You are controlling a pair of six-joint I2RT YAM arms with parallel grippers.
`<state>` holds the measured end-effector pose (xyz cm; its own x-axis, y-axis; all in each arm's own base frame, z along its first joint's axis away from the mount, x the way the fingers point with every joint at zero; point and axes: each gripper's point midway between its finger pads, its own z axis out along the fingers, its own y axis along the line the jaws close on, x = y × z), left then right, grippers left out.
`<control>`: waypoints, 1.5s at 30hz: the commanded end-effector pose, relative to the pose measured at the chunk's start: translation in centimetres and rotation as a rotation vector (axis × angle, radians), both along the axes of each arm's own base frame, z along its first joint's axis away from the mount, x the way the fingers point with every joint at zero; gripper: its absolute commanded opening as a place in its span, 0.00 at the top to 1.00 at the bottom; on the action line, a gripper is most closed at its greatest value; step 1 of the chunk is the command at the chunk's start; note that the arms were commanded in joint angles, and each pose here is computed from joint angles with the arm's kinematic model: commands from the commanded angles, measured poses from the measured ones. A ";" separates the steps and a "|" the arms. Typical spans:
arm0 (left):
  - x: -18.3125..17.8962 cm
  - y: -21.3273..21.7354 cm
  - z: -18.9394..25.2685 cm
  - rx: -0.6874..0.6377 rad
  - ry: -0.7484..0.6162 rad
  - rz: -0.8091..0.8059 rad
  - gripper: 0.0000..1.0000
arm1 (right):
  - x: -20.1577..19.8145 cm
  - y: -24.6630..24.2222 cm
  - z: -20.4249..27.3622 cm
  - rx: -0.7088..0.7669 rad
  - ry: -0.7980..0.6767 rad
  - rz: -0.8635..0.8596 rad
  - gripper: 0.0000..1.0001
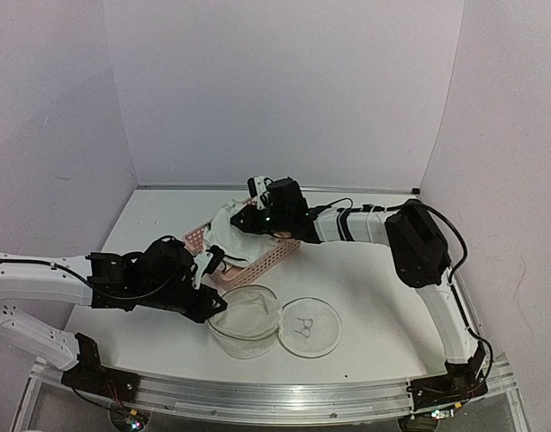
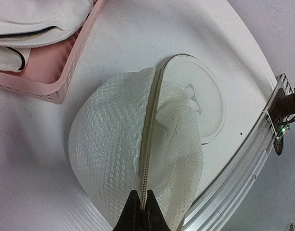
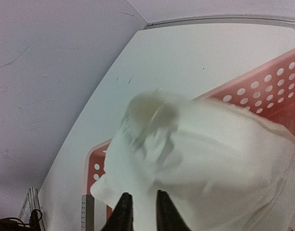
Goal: Unzip the laundry bag and remove the bra
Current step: Place the bra in the bin, then pick up the laundry bag from the center of the board.
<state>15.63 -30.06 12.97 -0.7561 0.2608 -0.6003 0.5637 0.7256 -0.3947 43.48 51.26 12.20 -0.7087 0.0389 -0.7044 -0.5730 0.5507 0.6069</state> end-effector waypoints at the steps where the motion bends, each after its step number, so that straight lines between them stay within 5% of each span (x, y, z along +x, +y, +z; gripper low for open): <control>1: 0.4 -0.9 1.2 -0.034 -0.013 0.003 1.00 | 0.0 0.1 5.6 0.075 -0.074 -0.003 0.72; 5: 0.5 -0.8 1.2 -0.031 -0.019 0.014 1.00 | -0.5 -1.0 8.1 0.085 -0.104 -0.027 0.61; 18: 1.3 -0.9 -0.7 0.028 -0.002 0.055 1.00 | -6.6 -9.0 14.0 0.092 -0.162 -0.097 0.52; 33: 1.9 -1.1 -0.1 0.037 -0.043 0.055 1.00 | -17.1 -21.1 2.4 -0.090 0.028 -0.161 0.45; 45: 1.9 -2.2 0.3 0.038 -0.050 0.009 1.00 | -18.0 -24.3 -5.7 -0.315 0.068 -0.189 0.31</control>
